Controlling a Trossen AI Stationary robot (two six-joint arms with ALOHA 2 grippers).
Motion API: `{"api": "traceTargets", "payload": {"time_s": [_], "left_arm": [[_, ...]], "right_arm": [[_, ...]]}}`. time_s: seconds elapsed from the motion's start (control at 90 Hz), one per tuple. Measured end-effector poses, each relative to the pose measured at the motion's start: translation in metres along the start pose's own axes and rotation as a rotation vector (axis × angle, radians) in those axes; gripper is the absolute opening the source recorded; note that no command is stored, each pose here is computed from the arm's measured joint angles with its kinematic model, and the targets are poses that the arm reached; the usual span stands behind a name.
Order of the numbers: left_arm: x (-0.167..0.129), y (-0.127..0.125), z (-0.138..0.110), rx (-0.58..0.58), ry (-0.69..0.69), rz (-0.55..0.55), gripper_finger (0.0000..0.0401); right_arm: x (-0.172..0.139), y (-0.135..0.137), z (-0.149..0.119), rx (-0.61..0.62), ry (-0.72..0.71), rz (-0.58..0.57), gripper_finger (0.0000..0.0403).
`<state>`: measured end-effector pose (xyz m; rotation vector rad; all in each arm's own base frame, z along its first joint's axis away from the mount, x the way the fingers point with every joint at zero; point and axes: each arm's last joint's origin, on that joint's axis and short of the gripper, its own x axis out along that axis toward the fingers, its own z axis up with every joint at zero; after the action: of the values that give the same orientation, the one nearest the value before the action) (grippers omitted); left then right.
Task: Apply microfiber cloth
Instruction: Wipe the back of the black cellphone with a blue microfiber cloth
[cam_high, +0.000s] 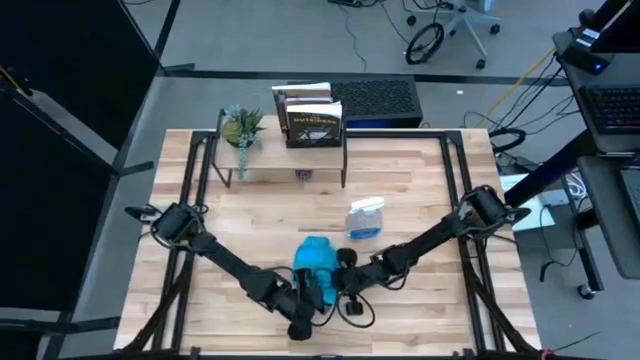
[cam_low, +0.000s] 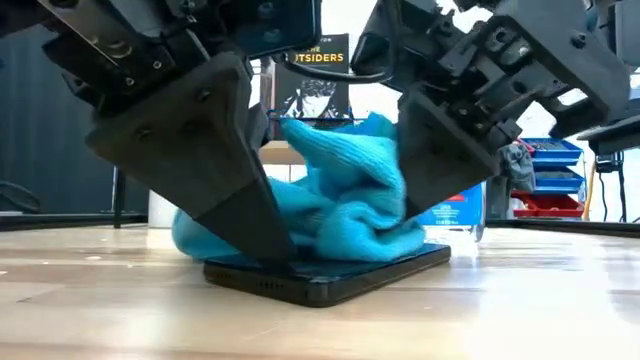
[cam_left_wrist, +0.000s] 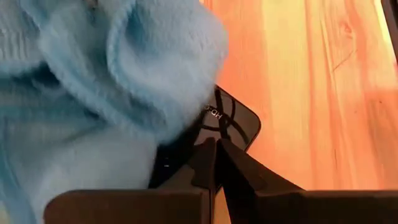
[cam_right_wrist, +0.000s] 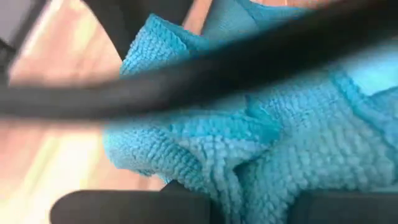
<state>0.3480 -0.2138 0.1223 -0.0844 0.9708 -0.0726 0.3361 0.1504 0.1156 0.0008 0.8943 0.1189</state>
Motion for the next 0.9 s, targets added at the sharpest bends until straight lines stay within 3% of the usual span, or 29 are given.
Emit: {"api": "traceTargets", "payload": {"time_s": [0.4, 0.7, 0.9], "left_arm": [[0.001, 0.0, -0.001, 0.001, 0.008, -0.001, 0.0006], [-0.006, -0.001, 0.004, 0.013, 0.01, -0.01, 0.0006], [-0.036, 0.0, 0.015, 0.023, -0.009, -0.019, 0.0006]], "right_arm": [[-0.046, -0.017, -0.015, -0.076, 0.248, -0.204, 0.0006], [-0.127, -0.02, 0.0, 0.116, 0.199, -0.143, 0.0006], [-0.164, -0.015, 0.005, 0.201, 0.11, -0.059, 0.0014]]}}
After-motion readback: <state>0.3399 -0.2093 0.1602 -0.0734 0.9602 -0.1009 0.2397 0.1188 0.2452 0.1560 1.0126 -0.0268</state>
